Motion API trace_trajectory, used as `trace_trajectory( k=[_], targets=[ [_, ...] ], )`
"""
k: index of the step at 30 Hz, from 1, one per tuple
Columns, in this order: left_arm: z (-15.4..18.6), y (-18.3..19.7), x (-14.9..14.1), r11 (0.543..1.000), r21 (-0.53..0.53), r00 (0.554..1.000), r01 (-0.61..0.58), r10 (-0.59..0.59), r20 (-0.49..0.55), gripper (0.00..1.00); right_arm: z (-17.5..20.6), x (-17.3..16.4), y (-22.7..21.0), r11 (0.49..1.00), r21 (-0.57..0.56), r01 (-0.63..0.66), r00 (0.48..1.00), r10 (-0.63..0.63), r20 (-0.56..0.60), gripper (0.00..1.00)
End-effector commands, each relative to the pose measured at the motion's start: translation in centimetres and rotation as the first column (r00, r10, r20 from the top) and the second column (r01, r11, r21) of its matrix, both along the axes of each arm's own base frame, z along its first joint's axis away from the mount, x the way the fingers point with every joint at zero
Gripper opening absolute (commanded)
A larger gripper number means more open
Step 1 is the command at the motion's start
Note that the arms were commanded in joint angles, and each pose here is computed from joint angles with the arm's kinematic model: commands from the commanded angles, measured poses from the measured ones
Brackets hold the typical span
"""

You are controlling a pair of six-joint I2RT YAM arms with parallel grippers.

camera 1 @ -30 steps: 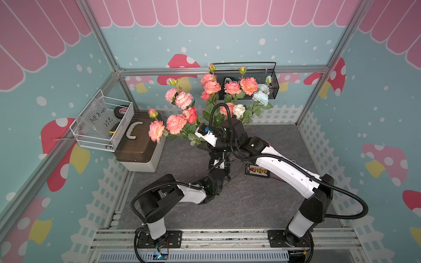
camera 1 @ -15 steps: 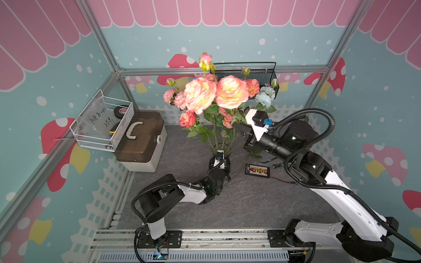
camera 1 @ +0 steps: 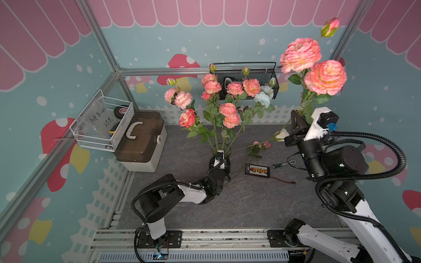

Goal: Pick out pink flowers from the vase
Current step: Place the flower at the center of the board.

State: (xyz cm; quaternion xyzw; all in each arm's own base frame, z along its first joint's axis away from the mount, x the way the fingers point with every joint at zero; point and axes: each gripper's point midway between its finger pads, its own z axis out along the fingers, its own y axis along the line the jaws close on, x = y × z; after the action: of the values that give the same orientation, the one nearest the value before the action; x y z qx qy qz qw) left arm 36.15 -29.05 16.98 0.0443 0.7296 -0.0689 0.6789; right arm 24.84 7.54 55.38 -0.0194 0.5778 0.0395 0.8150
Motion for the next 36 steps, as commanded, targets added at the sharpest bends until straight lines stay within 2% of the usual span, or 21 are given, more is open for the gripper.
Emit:
trace_trajectory(
  k=[1, 7, 12, 15, 18, 21, 24, 28, 31, 36],
  targets=[
    [-7.3, 0.6, -1.1, 0.985, 0.167, 0.985, 0.036, -0.007, -0.175, 0.00, -1.3, -0.4, -5.5, 0.961, 0.102, 0.257, 0.966, -0.252, -0.063, 0.00],
    [-7.4, 0.5, -1.1, 0.985, 0.165, 0.984, 0.039, -0.010, -0.176, 0.00, -6.9, 0.9, -8.5, 0.890, 0.123, 0.440, 0.883, -0.403, -0.241, 0.00],
    [-7.3, 0.5, -1.1, 0.986, 0.161, 0.985, 0.041, -0.013, -0.174, 0.00, -12.2, 3.3, -9.4, 0.875, 0.189, 0.446, 0.857, -0.356, -0.372, 0.00],
    [-7.2, 0.5, -1.1, 0.986, 0.163, 0.985, 0.039, -0.011, -0.172, 0.00, -16.4, 5.9, -8.7, 0.887, 0.277, 0.371, 0.853, -0.207, -0.479, 0.00],
    [-7.1, 0.5, -1.1, 0.986, 0.161, 0.985, 0.040, -0.012, -0.171, 0.00, -20.3, 8.7, -6.3, 0.887, 0.391, 0.248, 0.832, 0.012, -0.554, 0.00],
    [-7.3, 0.4, -1.1, 0.985, 0.164, 0.984, 0.044, -0.014, -0.176, 0.00, -23.4, 11.0, -2.6, 0.885, 0.454, 0.104, 0.769, 0.218, -0.601, 0.00],
    [-7.1, 0.4, -1.1, 0.987, 0.155, 0.985, 0.042, -0.014, -0.173, 0.00, -25.8, 12.7, 0.7, 0.845, 0.535, 0.001, 0.687, 0.388, -0.614, 0.00],
    [-7.1, 0.6, -1.2, 0.987, 0.155, 0.985, 0.036, -0.008, -0.173, 0.00, -29.6, 14.4, 2.7, 0.794, 0.607, -0.011, 0.595, 0.493, -0.634, 0.00],
    [-7.2, 0.7, -1.2, 0.987, 0.157, 0.984, 0.035, -0.007, -0.175, 0.00, -33.2, 15.9, 3.3, 0.750, 0.660, 0.026, 0.571, 0.531, -0.626, 0.00],
    [-7.2, 0.6, -1.2, 0.987, 0.157, 0.984, 0.037, -0.009, -0.178, 0.00, -37.4, 17.3, 3.7, 0.697, 0.714, 0.066, 0.572, 0.560, -0.600, 0.00]
  ],
)
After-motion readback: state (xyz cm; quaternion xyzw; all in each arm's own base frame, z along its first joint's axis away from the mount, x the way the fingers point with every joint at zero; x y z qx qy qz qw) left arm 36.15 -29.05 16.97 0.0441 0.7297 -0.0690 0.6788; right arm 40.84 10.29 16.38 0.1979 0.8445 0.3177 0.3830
